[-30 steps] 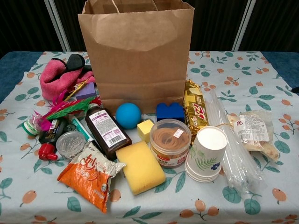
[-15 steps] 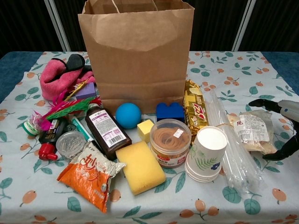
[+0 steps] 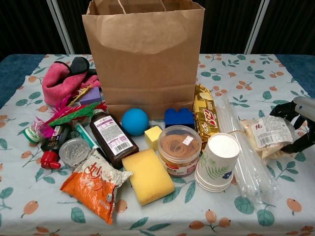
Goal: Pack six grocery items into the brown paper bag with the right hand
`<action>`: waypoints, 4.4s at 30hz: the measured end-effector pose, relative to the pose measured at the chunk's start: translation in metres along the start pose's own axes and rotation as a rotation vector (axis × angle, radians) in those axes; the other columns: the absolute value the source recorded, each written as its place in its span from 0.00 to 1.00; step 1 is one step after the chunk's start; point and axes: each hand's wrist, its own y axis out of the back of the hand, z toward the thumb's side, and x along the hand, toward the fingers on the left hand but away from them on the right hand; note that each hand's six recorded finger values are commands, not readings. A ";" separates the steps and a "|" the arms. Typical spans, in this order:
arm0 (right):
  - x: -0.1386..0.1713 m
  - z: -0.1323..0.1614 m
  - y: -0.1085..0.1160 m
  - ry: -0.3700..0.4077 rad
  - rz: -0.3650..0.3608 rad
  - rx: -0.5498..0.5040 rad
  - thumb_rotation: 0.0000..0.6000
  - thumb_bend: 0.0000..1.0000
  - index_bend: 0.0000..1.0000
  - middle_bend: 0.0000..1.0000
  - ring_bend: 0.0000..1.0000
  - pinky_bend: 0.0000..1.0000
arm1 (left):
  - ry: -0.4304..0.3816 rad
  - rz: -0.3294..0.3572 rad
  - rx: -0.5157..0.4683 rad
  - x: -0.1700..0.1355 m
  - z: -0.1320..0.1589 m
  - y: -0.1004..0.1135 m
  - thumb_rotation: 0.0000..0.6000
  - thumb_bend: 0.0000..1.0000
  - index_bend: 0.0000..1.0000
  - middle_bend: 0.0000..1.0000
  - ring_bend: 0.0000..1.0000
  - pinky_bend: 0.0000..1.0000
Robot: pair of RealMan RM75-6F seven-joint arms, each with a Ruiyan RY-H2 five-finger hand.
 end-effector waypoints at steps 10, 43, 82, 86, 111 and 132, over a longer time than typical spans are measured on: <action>0.011 0.046 0.124 0.118 -0.329 -0.029 1.00 0.21 0.46 0.36 0.29 0.32 | -0.008 0.008 -0.018 0.001 0.003 0.003 1.00 0.14 0.15 0.20 0.15 0.23; -0.042 0.242 0.191 0.445 -0.521 0.163 1.00 0.00 0.13 0.13 0.06 0.08 | 0.000 0.024 -0.034 0.010 -0.007 0.007 1.00 0.14 0.15 0.20 0.15 0.23; 0.061 0.112 0.014 0.381 0.150 0.318 1.00 0.00 0.13 0.16 0.07 0.08 | 0.016 0.013 -0.032 0.002 -0.005 0.005 1.00 0.14 0.15 0.20 0.15 0.23; 0.059 0.117 0.007 0.387 0.146 0.324 1.00 0.00 0.14 0.17 0.08 0.09 | 0.020 0.015 -0.036 0.002 -0.008 0.005 1.00 0.14 0.15 0.20 0.15 0.23; 0.056 0.143 0.025 0.418 -0.031 0.309 1.00 0.18 0.53 0.44 0.37 0.41 | 0.018 0.026 -0.055 0.003 -0.010 0.007 1.00 0.14 0.15 0.20 0.15 0.23; 0.054 0.202 0.214 0.489 -0.621 0.118 1.00 0.20 0.54 0.45 0.38 0.42 | 0.003 0.022 -0.049 0.010 -0.006 0.009 1.00 0.14 0.15 0.20 0.15 0.23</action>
